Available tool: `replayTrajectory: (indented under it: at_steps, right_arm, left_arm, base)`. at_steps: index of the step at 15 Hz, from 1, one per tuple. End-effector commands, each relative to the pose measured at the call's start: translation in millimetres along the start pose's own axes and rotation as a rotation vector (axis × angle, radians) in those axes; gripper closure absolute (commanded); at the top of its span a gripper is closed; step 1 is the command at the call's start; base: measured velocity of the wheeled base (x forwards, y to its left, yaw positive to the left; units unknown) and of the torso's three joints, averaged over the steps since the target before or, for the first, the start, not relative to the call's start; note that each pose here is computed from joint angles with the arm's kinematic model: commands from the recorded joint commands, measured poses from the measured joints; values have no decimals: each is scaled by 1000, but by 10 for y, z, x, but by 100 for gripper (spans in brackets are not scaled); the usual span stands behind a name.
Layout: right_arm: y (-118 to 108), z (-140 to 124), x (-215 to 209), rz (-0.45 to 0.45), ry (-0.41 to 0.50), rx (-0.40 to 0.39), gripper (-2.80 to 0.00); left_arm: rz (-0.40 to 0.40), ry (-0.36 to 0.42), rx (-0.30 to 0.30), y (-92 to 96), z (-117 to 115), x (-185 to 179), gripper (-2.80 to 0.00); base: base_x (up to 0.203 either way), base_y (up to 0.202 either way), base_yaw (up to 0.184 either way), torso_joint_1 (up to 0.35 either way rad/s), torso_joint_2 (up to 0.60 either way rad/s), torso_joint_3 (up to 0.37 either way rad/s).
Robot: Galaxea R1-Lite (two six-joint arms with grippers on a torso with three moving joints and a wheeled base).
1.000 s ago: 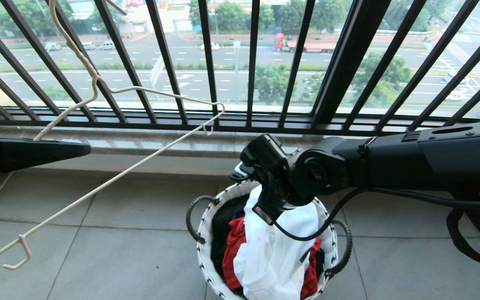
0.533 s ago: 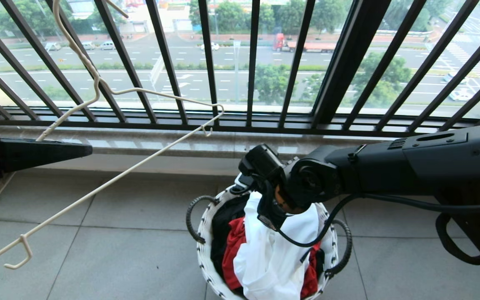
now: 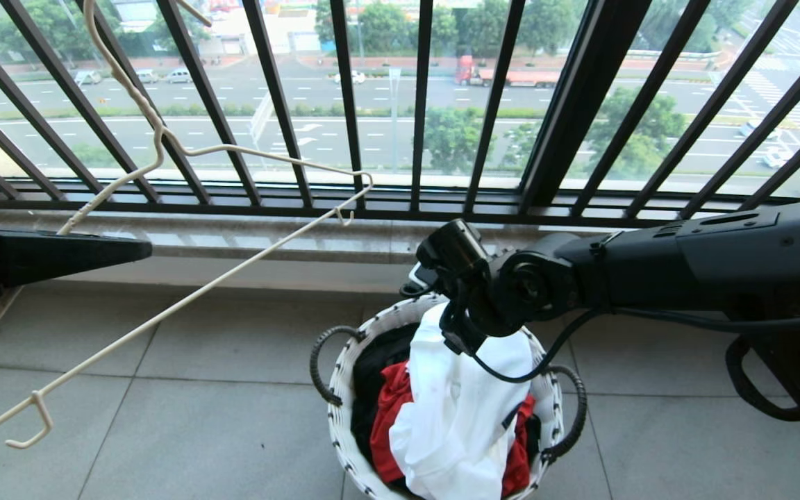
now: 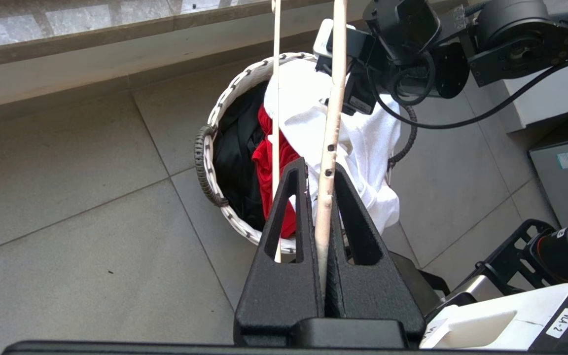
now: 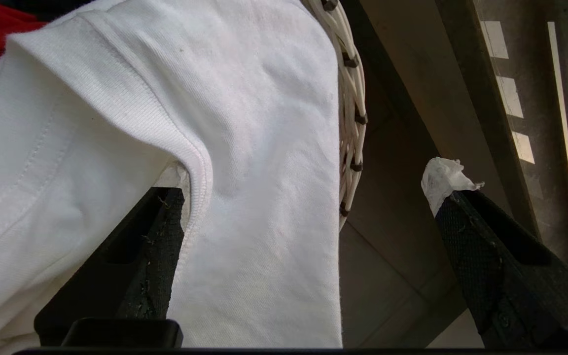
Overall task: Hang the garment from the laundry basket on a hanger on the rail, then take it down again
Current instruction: Pick up clothes from the basket
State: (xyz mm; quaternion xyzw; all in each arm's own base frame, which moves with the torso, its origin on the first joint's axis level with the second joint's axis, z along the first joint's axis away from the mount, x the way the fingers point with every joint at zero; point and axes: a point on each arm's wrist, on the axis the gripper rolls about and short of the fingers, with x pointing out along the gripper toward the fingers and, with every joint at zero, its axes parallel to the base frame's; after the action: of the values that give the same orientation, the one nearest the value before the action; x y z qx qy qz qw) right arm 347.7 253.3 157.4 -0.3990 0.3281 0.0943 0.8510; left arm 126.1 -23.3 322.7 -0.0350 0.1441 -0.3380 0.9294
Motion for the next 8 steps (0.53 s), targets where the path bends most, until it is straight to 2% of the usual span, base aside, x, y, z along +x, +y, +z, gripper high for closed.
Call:
replayTrajectory:
  at_steps: [1,4,8]
  right_arm:
    - [-211,76,-89,-34,-41,50,-280]
    - [-254,93,-94,-42,-50,63,-280]
    - [-90,138,-14,-38,-84,65,-280]
  left_arm:
    - [-3,-1,1,-7,0,-8,0]
    - [-3,-2,2,-10,0,-13,0]
    - [-3,0,0,-4,-1,-4,0]
  base:
    - [0,0,0,0,0,0]
    - [0,0,0,0,0,0]
    - [0,0,0,0,0,0]
